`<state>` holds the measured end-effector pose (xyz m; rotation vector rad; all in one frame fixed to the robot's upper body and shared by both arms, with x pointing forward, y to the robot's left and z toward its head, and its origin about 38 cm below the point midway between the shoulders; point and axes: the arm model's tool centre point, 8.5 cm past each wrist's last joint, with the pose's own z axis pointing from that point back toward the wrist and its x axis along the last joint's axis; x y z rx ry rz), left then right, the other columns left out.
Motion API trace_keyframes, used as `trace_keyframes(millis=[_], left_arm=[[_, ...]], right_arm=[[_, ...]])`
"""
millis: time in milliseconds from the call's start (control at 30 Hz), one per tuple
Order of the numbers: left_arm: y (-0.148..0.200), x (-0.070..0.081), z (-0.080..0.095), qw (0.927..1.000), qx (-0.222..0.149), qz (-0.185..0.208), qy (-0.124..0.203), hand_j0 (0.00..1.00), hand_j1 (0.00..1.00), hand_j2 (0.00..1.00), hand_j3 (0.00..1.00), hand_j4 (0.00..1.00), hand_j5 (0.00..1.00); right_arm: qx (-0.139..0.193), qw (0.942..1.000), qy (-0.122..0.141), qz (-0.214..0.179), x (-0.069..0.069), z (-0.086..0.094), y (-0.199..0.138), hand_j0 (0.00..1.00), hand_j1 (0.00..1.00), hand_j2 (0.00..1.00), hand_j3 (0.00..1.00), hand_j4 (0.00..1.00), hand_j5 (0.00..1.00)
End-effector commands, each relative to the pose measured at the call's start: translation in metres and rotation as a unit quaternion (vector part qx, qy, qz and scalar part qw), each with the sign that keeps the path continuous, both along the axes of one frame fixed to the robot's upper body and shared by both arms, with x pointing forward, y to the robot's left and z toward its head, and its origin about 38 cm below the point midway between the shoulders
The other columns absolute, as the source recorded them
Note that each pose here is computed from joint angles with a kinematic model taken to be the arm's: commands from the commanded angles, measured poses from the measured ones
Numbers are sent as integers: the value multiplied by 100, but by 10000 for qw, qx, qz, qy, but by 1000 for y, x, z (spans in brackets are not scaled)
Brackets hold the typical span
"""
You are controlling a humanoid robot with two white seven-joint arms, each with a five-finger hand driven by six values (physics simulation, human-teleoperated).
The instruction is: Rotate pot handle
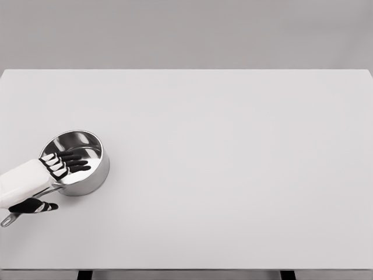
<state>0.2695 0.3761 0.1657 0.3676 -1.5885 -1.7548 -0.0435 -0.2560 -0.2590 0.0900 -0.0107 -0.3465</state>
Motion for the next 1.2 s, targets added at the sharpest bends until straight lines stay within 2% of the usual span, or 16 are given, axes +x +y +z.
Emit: trace_keyframes(millis=[0,900,1167], left_arm=[[1,1,1,10000,0,8,-11,100,100,100,100,100,100],[16,3,10,9995,138,217,-180,100,100,100,100,100,100],[23,6,15,9986,320,276,-315,100,100,100,100,100,100]], right_arm=[[1,10000,0,1,0,0,0,100,100,100,100,100,100],[1,10000,0,1,0,0,0,100,100,100,100,100,100],[1,10000,0,1,0,0,0,100,100,100,100,100,100]])
